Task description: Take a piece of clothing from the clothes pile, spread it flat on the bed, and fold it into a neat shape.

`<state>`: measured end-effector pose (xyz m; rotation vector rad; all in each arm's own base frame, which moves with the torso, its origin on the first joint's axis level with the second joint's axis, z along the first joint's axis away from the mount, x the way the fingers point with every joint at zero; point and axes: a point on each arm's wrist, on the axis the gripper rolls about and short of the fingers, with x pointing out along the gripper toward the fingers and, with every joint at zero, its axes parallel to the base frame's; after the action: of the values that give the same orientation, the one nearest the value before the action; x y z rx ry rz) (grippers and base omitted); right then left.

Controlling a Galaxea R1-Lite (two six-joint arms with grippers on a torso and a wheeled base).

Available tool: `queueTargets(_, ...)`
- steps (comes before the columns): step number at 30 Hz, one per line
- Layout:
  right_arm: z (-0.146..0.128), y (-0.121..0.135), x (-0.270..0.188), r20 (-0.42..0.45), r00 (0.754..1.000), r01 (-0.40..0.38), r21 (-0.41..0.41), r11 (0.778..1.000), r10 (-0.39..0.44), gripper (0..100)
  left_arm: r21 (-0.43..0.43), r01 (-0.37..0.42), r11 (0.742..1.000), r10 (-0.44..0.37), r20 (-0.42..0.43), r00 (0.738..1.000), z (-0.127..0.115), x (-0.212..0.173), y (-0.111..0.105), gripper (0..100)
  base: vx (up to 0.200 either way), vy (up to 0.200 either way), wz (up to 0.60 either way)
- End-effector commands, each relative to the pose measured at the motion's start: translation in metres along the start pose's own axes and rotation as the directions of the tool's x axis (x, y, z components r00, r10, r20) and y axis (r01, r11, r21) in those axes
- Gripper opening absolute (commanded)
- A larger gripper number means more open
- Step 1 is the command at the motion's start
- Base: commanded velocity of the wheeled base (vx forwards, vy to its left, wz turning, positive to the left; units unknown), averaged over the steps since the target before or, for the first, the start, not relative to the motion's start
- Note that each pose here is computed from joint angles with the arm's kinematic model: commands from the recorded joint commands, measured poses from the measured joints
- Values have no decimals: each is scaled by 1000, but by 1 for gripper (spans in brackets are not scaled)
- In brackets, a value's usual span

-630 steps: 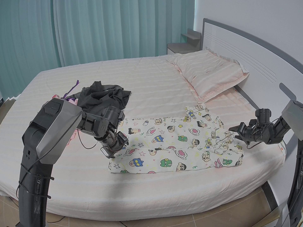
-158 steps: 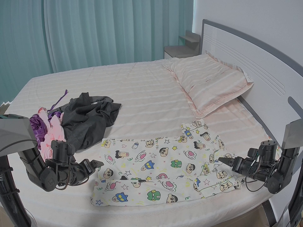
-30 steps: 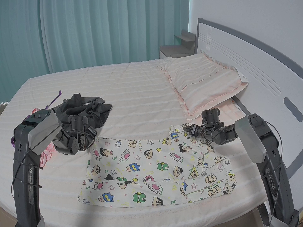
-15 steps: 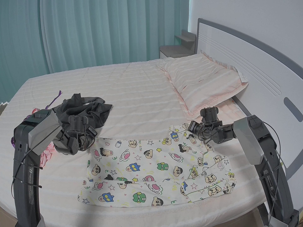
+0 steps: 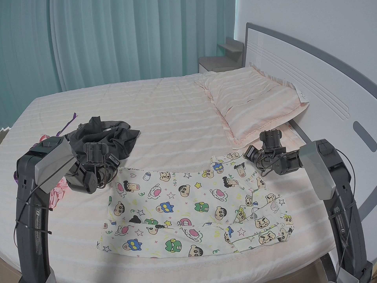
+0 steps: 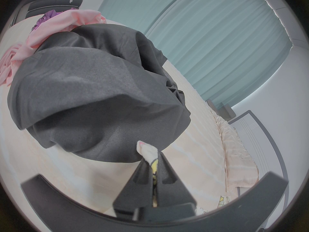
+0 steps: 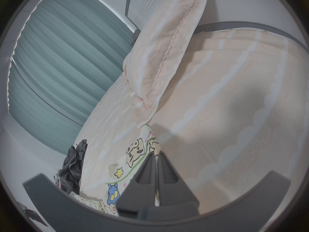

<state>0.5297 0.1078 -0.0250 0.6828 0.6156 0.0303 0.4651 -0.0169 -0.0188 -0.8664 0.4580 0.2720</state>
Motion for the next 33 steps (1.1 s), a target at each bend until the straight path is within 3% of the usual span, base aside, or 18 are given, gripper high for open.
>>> queueTargets(1, 10, 6, -10, 14, 1000, -13, -3, 1000, 13, 0, -1, 1, 1000, -1, 6, 1000, 1, -1, -1, 0, 0, 0, 0)
queueTargets(15, 29, 12, -23, 36, 998, -46, -1, 999, 46, 0, -1, 19, 1000, -19, 15, 1000, 5, -6, -8, 0, 0, 0, 0)
queueTargets(33, 30, 10, -33, 1, 997, -72, -1, 997, 72, 0, 2, 32, 999, -32, 13, 999, 8, -13, -12, 0, 0, 0, 0)
